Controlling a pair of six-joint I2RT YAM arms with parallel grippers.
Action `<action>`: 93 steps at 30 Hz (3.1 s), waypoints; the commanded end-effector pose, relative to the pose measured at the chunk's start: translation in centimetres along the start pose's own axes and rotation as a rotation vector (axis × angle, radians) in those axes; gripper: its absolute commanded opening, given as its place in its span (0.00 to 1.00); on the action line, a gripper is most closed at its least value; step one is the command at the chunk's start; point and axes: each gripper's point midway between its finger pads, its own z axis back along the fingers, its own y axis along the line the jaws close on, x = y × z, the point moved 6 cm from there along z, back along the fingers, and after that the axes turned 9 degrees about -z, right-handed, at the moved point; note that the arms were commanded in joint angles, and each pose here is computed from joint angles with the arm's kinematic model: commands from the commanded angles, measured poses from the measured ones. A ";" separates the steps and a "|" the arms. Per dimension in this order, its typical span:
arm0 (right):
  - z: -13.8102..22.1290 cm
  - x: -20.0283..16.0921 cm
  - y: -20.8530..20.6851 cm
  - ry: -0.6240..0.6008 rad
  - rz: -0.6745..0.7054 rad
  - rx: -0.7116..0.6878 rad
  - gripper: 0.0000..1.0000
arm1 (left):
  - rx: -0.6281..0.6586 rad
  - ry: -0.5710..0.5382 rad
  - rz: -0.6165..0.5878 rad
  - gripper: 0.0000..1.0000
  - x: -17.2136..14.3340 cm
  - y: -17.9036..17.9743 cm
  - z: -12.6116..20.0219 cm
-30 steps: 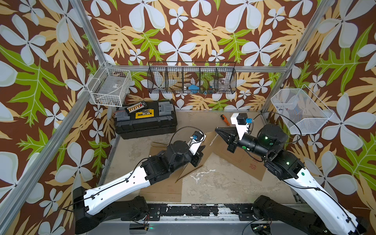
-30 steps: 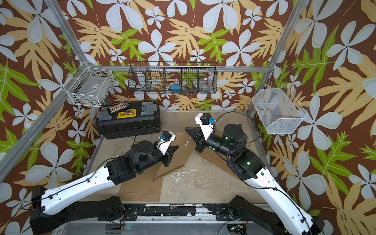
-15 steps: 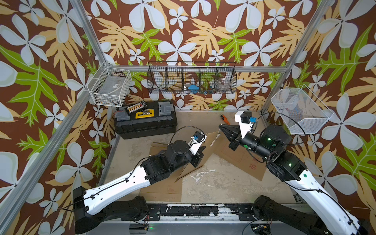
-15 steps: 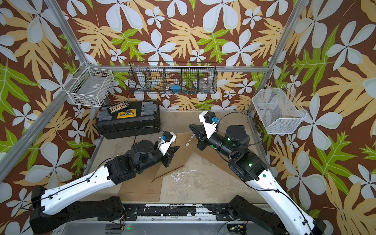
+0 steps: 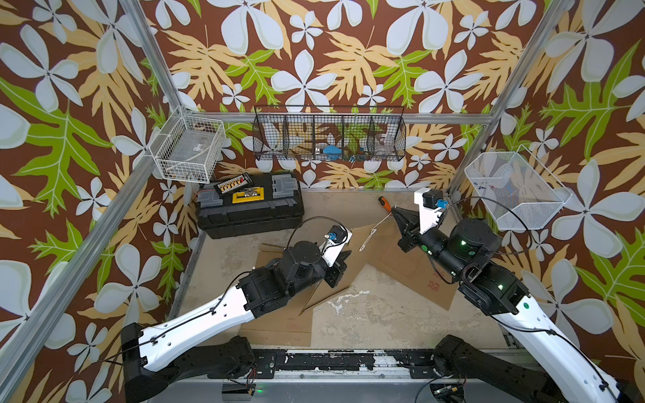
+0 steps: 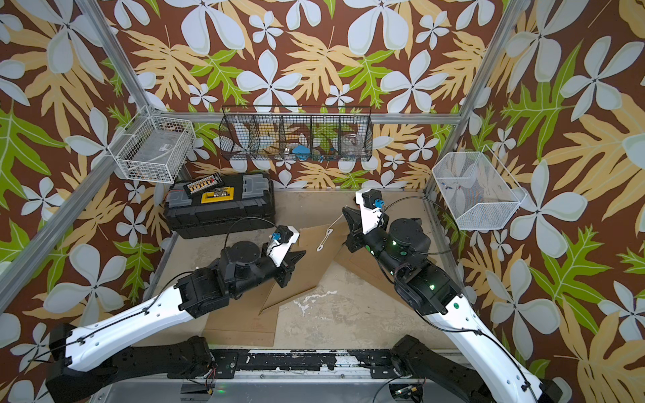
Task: Open the file bag
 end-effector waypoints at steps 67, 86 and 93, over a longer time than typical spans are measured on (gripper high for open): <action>1.7 -3.3 -0.7 0.120 0.046 0.136 0.00 | -0.321 -0.412 0.317 0.00 9.9 6.4 4.2; 1.5 -10.4 -0.6 0.318 -0.001 0.232 0.00 | -0.279 -0.465 0.321 0.00 11.0 7.7 4.7; 1.0 -12.3 -0.7 0.367 -0.013 0.249 0.00 | -0.252 -0.495 0.322 0.00 11.2 8.0 5.2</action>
